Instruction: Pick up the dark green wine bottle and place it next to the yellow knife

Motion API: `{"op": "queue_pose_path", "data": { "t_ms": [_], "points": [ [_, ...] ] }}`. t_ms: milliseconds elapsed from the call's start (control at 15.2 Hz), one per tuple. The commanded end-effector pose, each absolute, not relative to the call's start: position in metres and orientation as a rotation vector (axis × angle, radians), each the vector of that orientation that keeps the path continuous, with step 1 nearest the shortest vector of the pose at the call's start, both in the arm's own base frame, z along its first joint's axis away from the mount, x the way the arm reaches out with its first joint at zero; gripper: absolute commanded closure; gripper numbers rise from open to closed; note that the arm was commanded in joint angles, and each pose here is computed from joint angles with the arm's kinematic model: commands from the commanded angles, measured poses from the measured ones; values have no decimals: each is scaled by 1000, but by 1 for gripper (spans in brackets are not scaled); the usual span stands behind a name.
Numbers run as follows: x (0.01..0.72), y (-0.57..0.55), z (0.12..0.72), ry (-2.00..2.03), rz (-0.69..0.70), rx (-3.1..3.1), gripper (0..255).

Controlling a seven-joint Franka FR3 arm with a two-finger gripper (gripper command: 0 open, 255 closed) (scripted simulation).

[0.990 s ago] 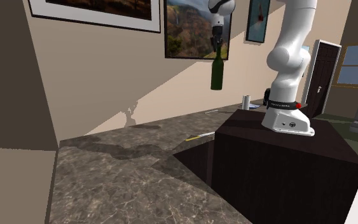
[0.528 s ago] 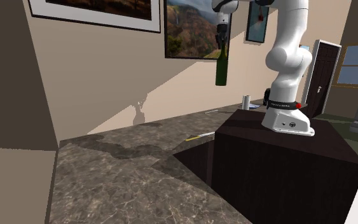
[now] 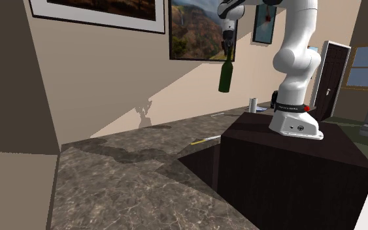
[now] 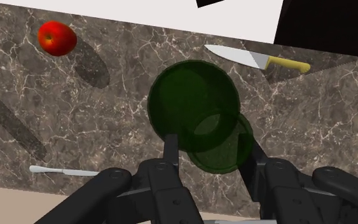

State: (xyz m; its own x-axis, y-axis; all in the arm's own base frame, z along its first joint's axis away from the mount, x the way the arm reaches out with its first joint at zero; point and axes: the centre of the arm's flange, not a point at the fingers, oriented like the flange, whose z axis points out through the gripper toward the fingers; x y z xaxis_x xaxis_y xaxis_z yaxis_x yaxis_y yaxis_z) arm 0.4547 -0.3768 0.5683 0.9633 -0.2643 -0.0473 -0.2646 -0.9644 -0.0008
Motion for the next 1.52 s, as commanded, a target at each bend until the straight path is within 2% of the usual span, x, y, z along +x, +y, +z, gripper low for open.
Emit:
{"op": "queue_pose_path", "data": {
  "t_ms": [0,1452],
  "points": [
    [454,-377,558,418,72,-3106,255],
    [454,-377,442,418,72,-3106,255]
  ]
}}
